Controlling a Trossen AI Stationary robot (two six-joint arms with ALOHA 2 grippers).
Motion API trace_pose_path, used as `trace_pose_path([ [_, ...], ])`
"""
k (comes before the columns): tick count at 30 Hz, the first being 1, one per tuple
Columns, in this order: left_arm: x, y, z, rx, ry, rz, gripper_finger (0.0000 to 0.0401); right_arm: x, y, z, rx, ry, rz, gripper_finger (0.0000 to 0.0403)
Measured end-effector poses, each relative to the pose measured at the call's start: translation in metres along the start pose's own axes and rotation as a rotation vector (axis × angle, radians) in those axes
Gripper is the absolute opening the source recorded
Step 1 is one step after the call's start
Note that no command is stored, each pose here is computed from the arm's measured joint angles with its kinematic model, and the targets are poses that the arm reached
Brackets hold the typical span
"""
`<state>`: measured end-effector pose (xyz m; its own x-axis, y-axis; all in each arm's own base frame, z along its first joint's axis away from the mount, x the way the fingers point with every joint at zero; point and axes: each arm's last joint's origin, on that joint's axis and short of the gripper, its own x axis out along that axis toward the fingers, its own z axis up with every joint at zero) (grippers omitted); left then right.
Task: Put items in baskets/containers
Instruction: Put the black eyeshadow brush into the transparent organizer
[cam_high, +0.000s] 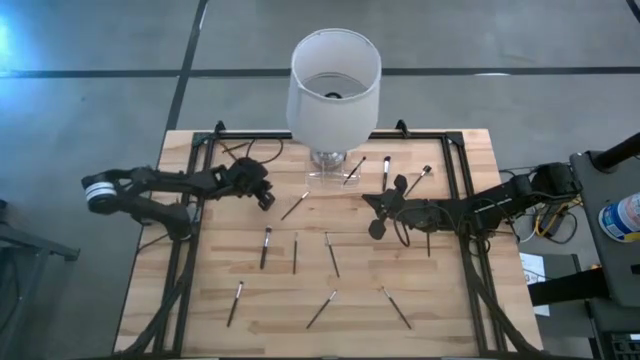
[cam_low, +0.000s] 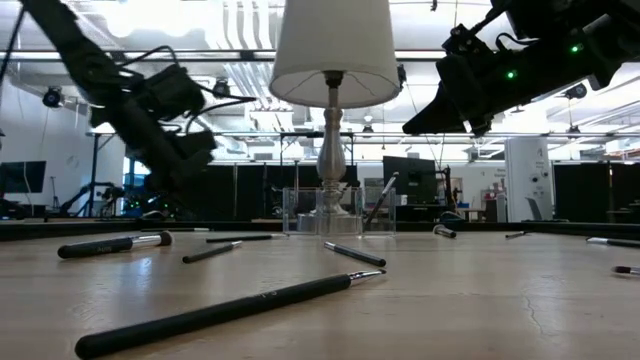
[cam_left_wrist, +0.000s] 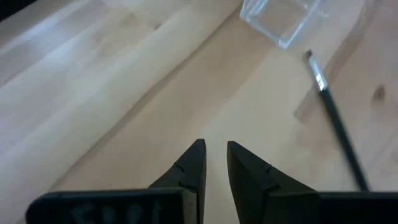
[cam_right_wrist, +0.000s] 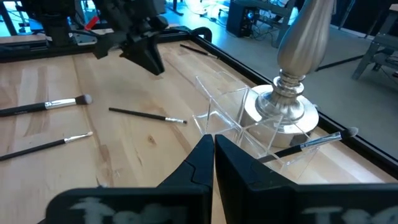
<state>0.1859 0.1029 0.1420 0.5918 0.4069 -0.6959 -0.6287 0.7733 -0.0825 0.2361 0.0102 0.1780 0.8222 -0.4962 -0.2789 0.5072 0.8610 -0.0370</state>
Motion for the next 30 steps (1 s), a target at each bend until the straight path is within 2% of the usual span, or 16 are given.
trace_pose_path([
  [4,-0.010,0.002,-0.009,-0.001,-0.017,-0.004,0.0058,0.000,0.000,0.000,0.002,0.000,0.000,0.0008],
  [10,-0.017,0.002,-0.009,0.003,-0.027,-0.013,0.0057,0.000,0.000,0.000,0.003,-0.002,0.000,0.0008],
  [12,-0.019,0.005,-0.006,0.002,-0.024,0.052,0.0055,0.000,0.000,0.000,0.003,-0.002,0.000,0.0009],
  [16,-0.021,0.018,0.006,-0.070,-0.035,0.234,0.0041,0.000,0.000,0.000,0.003,-0.001,0.001,0.0009],
  [21,-0.023,0.048,0.025,-0.145,-0.059,0.445,0.0004,0.000,0.000,0.000,0.005,-0.001,0.001,0.0009],
  [25,-0.018,0.073,0.037,-0.163,0.002,0.535,0.0001,0.000,0.000,0.000,0.002,0.000,0.001,0.0009],
  [30,-0.001,0.095,0.049,-0.121,0.089,0.582,0.0000,0.000,0.000,0.000,0.002,-0.001,0.001,0.0008],
])
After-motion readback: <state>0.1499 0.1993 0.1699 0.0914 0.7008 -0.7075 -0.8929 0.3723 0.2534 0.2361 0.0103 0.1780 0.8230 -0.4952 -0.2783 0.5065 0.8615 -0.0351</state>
